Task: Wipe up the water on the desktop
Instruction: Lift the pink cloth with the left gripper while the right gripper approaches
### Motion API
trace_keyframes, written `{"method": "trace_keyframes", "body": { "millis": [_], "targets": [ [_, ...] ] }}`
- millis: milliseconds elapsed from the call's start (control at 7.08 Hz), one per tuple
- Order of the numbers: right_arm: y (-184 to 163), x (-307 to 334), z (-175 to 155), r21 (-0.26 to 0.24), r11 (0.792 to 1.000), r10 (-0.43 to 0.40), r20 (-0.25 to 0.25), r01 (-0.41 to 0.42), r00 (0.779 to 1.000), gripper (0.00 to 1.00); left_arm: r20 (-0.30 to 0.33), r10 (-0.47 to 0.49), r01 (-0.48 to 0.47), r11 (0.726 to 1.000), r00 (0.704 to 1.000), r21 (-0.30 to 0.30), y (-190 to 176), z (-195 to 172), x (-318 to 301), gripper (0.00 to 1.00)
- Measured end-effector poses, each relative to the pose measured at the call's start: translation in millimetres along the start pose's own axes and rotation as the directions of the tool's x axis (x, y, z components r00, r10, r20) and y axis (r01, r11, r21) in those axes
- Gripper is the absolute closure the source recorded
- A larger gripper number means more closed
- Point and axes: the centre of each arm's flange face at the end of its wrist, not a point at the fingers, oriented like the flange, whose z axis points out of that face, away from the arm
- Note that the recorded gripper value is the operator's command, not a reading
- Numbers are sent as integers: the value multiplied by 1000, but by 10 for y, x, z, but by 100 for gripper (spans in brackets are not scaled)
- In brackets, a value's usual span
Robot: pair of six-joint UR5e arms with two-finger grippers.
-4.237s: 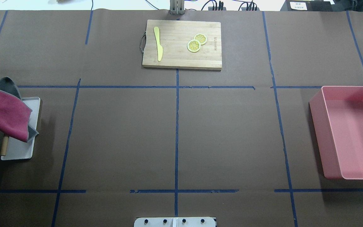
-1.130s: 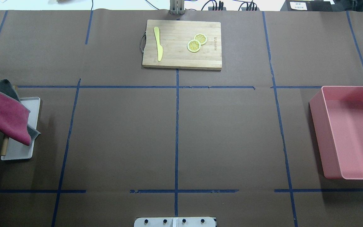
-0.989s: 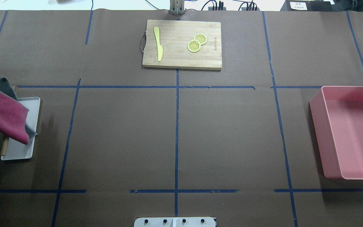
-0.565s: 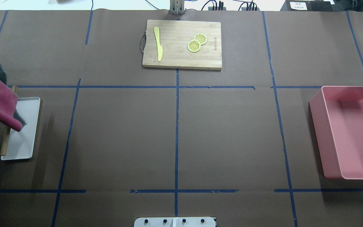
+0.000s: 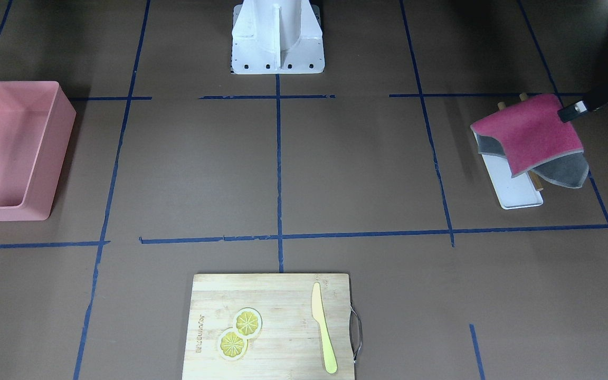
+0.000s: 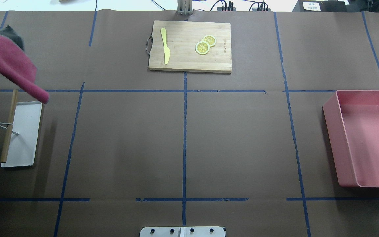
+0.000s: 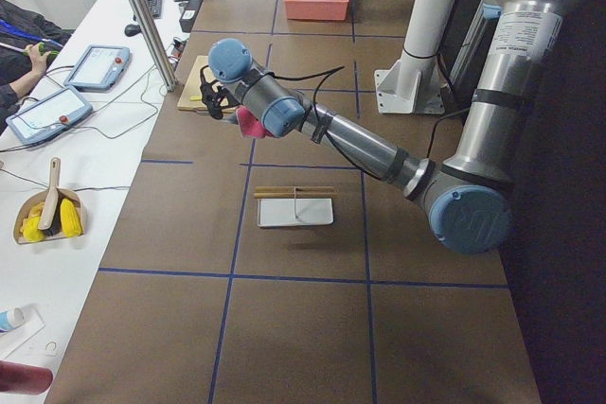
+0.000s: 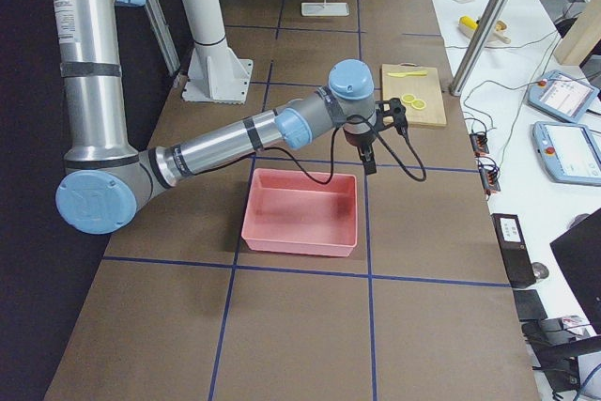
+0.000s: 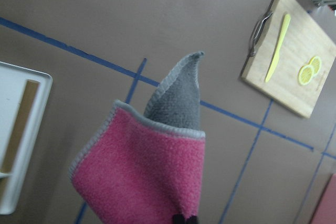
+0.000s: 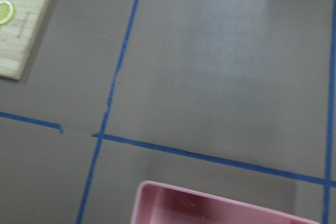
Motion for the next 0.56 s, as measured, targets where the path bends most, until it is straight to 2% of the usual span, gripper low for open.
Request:
{"method": "trace_keyframes", "body": {
  "millis": [282,565],
  "targets": [
    [-60,-916,347,131,991,-31,66,22,997,0,22,-61,60,998,998,11,116,289,417,100],
    [153,-1950,675,263,959,-134,77,110,988,0,66,-82,79,996,994,47,365,855,743,100]
  ]
}}
